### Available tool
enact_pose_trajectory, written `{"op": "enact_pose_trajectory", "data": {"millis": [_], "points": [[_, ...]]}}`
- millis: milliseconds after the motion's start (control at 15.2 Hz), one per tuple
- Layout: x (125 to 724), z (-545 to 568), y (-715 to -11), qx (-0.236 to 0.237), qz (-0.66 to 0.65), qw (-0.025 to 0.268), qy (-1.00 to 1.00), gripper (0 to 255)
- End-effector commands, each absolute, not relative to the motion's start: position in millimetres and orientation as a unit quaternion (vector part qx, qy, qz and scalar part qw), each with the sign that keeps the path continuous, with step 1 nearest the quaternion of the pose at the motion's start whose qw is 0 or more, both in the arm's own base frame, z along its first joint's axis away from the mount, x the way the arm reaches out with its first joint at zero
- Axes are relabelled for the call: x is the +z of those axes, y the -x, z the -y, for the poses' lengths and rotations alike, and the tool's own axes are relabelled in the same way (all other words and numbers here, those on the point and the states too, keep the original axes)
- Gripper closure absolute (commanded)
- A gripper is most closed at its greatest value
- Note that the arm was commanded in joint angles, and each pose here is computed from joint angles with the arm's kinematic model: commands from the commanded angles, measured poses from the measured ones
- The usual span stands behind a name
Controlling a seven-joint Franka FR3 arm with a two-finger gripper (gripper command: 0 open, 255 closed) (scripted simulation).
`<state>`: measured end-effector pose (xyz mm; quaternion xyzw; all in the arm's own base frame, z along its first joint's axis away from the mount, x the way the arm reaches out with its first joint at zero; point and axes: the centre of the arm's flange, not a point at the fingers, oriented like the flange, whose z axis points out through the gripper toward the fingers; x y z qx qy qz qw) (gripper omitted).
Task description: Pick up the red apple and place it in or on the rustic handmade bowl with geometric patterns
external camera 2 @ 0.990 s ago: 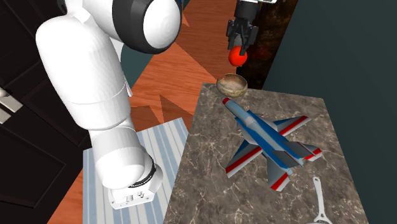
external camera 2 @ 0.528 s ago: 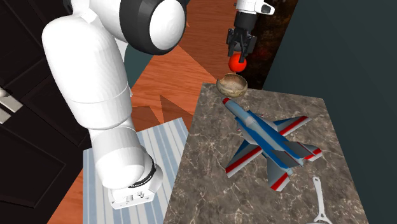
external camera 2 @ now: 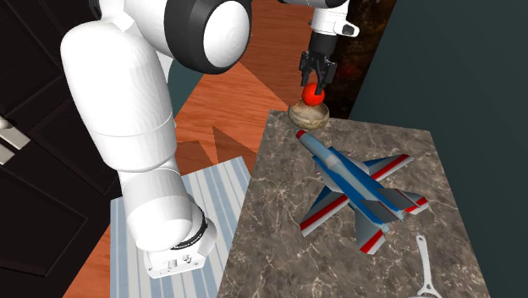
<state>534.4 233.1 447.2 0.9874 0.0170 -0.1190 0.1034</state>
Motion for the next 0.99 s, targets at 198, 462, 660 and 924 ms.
{"op": "enact_pose_trajectory", "data": {"millis": [198, 462, 660, 924], "points": [[437.8, -233.1, -534.7, -0.119, -0.017, 0.103, -0.987, 255], [437.8, -233.1, -534.7, -0.119, -0.017, 0.103, -0.987, 255], [437.8, -233.1, -534.7, -0.119, -0.017, 0.103, -0.987, 0], [437.8, -233.1, -534.7, -0.119, -0.017, 0.103, -0.987, 0]]}}
